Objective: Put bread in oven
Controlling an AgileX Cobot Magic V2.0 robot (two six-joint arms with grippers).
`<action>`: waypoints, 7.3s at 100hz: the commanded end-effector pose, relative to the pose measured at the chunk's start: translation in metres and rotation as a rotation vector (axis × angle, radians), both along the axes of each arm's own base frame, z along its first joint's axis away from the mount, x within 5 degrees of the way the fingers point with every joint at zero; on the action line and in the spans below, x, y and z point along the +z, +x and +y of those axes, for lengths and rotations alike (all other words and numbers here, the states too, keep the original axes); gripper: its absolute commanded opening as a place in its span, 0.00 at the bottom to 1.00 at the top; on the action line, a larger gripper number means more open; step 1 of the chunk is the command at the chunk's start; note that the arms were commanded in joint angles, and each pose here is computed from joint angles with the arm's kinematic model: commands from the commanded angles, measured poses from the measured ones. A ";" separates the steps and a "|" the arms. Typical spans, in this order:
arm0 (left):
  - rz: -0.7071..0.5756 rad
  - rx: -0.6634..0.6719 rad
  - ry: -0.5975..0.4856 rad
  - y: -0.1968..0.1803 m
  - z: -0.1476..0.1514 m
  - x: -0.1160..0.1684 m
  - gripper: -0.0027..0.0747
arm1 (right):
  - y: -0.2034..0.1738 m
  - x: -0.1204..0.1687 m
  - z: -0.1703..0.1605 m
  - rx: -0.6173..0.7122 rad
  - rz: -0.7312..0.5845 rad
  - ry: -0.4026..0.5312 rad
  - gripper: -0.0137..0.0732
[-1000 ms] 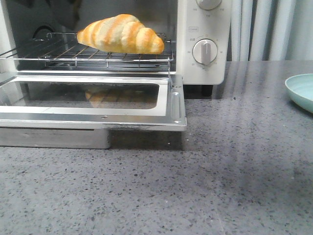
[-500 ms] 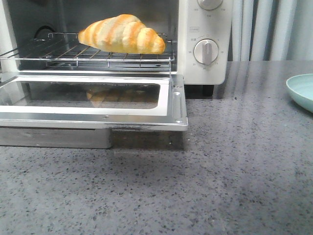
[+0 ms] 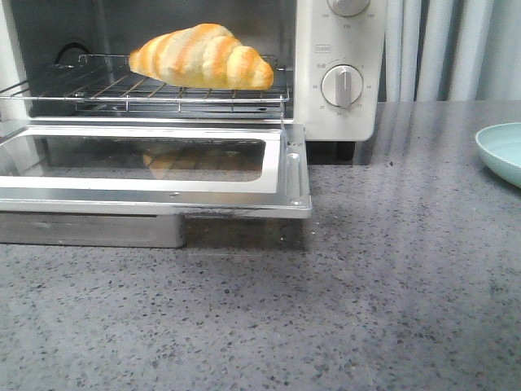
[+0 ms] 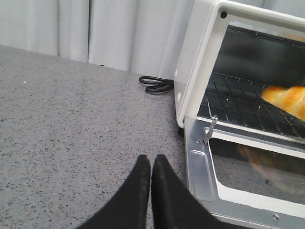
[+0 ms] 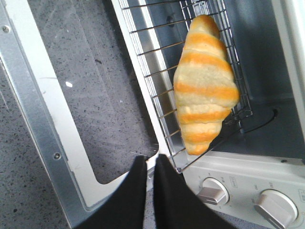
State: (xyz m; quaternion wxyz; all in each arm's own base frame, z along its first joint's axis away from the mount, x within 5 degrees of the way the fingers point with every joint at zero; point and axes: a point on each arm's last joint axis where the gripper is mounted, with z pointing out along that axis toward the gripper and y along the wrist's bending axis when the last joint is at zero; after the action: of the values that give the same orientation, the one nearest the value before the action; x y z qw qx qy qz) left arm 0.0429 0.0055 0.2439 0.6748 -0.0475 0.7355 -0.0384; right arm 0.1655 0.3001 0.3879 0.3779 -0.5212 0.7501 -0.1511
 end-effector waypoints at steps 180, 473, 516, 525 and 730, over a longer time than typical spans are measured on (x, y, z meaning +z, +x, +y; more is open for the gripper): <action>-0.122 -0.019 -0.006 -0.005 -0.001 0.016 0.01 | -0.060 -0.093 -0.224 -0.306 0.090 0.669 0.10; -0.122 -0.019 -0.006 -0.005 -0.001 0.016 0.01 | -0.113 -0.208 -0.308 -0.749 -0.441 0.894 0.10; -0.122 -0.019 -0.006 -0.005 -0.001 0.016 0.01 | -0.113 -0.208 -0.308 -0.728 -0.448 0.847 0.10; -0.122 -0.019 -0.006 -0.005 -0.001 0.016 0.01 | -0.113 -0.208 -0.308 -0.728 -0.448 0.847 0.10; 0.106 -0.092 0.133 0.010 -0.009 -0.064 0.01 | -0.113 -0.208 -0.308 -0.728 -0.446 0.846 0.10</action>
State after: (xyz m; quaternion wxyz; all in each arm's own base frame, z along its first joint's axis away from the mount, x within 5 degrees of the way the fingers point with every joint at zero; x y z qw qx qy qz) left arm 0.0532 -0.0033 0.1821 0.6120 0.0285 0.7900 -0.0208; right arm 0.0529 -0.0076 0.1798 0.6107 0.0181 0.7897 -0.0559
